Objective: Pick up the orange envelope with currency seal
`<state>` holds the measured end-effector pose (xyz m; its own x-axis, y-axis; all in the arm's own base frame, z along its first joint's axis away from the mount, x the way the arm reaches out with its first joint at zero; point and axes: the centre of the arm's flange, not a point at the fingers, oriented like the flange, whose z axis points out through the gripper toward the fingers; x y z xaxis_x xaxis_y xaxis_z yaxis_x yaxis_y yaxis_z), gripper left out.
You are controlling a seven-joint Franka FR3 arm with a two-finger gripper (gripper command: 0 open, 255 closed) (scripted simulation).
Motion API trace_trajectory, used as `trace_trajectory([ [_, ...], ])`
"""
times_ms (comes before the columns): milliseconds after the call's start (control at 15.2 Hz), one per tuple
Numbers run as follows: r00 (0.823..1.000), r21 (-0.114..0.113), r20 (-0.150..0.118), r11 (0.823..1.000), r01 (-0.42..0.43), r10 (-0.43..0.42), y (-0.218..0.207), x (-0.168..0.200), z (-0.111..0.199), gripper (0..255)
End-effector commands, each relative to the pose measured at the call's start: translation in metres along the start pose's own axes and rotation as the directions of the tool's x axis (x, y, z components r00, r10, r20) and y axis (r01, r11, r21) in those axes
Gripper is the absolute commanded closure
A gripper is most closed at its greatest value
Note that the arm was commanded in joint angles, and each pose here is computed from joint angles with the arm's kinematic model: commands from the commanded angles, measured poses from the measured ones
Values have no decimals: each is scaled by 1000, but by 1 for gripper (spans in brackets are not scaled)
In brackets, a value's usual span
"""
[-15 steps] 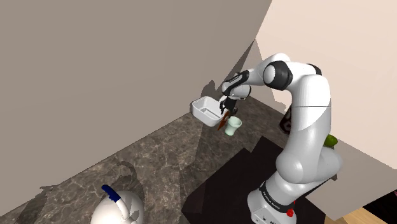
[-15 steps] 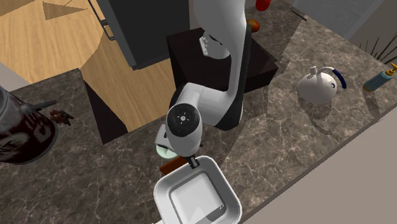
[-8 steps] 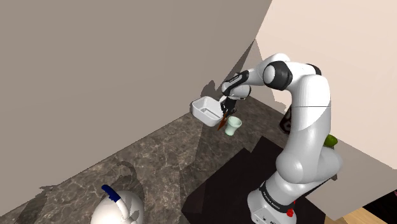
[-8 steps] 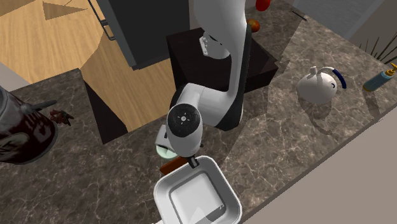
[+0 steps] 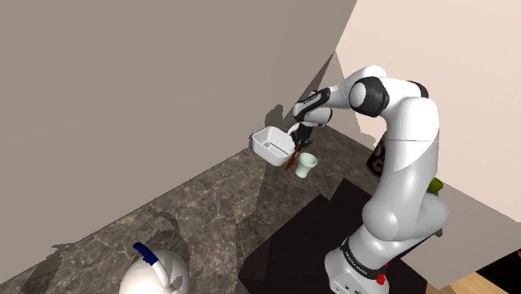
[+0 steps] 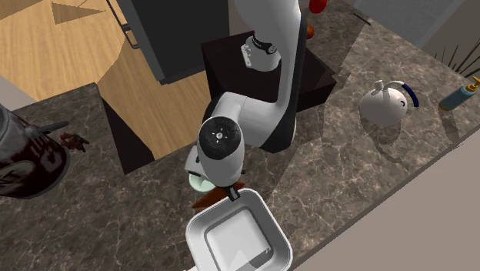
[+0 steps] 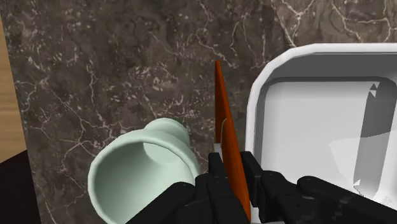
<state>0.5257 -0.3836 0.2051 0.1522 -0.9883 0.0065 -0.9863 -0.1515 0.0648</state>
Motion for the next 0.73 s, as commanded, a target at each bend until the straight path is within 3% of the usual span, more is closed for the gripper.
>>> trace_trajectory([
  [0, 1000, 0, 0, 1000, 0, 0, 0, 0, -11, 255],
  [660, 1000, 0, 0, 1000, 0, 0, 3, 0, -54, 255],
])
